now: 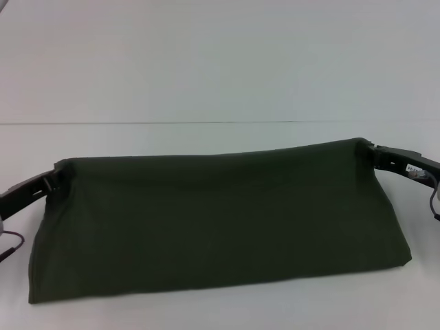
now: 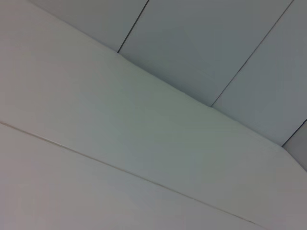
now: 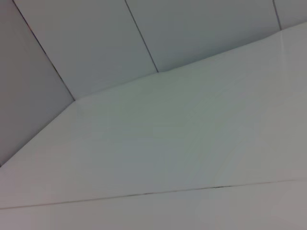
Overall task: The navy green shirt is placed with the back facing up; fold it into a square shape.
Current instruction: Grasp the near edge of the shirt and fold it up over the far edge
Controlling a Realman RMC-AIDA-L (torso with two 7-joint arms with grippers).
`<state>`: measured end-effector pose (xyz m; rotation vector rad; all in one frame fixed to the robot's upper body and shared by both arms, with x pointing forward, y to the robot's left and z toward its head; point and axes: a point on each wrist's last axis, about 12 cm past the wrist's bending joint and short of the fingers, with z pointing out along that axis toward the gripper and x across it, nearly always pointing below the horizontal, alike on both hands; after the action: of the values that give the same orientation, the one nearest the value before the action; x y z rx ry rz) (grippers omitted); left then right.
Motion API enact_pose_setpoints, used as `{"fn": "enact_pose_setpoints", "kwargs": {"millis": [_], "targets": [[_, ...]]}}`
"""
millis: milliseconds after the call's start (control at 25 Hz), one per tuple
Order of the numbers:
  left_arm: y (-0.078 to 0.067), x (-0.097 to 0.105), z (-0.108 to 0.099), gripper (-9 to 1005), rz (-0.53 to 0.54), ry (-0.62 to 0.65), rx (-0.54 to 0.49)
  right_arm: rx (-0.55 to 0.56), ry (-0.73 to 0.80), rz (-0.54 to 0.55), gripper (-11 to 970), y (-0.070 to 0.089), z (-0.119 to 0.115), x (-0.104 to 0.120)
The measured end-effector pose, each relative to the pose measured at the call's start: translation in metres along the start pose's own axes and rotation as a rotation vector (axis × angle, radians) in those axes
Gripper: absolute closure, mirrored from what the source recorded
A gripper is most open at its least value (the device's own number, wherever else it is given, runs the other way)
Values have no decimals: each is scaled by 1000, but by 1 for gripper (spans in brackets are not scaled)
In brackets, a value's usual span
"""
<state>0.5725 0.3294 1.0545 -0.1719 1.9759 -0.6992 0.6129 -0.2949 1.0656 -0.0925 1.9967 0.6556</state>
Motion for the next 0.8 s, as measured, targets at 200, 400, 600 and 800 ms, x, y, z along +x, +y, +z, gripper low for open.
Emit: {"fn": "enact_pose_setpoints", "kwargs": {"millis": [200, 400, 600, 800], "targets": [[-2, 5, 5, 856, -15, -10, -4, 2, -10, -2, 936, 2, 2, 1], [-3, 8, 8, 842, -19, -17, -15, 12, -15, 6, 936, 1, 4, 2], [-2, 10, 11, 829, -27, -27, -33, 14, -25, 12, 935, 1, 4, 2], [-2, 12, 13, 815, -23, -34, -42, 20, -44, 36, 931, 0, 3, 2]]}}
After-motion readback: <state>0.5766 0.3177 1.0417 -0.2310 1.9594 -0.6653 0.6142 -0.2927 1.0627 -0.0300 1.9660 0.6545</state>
